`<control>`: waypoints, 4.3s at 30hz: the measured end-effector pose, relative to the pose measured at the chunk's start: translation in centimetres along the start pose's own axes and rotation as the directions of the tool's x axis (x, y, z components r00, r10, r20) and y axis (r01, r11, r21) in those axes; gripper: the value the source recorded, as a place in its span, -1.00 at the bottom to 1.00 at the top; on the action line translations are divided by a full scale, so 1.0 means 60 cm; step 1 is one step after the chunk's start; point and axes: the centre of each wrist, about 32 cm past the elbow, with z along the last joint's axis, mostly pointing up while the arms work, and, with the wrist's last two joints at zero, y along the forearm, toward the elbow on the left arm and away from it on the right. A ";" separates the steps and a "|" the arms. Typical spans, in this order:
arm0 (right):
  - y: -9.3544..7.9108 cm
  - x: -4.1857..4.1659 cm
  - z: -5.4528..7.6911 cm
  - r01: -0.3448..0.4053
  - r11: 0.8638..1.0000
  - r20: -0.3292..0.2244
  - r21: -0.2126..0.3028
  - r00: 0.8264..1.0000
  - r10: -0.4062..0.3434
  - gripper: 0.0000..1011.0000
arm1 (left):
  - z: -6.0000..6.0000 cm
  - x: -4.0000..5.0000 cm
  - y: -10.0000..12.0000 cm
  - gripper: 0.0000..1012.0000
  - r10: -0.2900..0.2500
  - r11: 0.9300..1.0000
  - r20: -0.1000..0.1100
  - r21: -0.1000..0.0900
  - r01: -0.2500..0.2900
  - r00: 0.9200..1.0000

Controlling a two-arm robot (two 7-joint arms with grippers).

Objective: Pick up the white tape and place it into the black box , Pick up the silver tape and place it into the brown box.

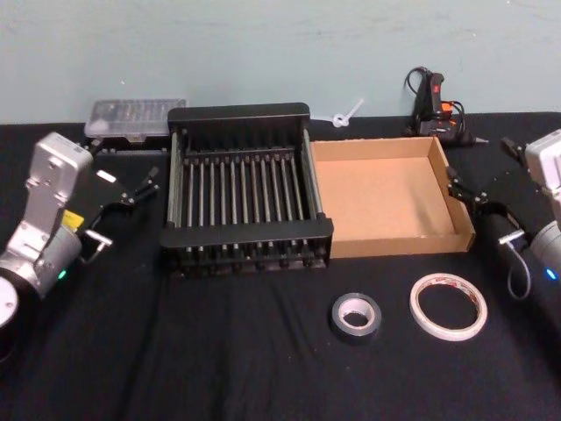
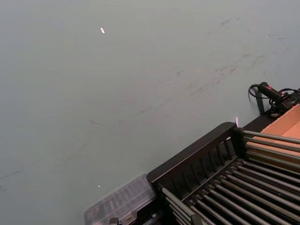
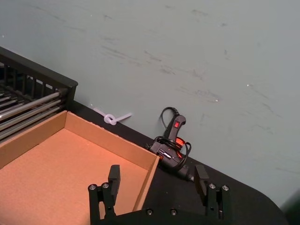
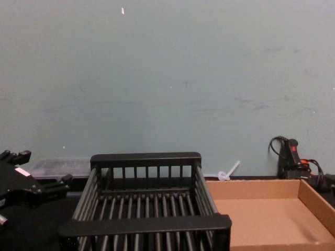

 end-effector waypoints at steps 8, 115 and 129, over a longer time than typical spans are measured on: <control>-0.024 0.015 0.015 -0.011 1.000 -0.018 -0.009 1.000 0.010 0.98 | 0.000 0.000 0.000 0.98 0.000 1.000 0.000 0.000 0.000 1.000; -0.121 -0.012 0.001 -0.282 0.883 -0.270 -0.374 0.944 0.187 0.98 | 0.000 0.000 0.000 0.98 0.000 1.000 0.000 0.000 0.000 1.000; -0.122 -0.012 0.001 -0.283 0.884 -0.271 -0.373 0.944 0.188 0.98 | 0.000 0.000 0.000 0.98 0.000 1.000 0.000 0.000 0.000 1.000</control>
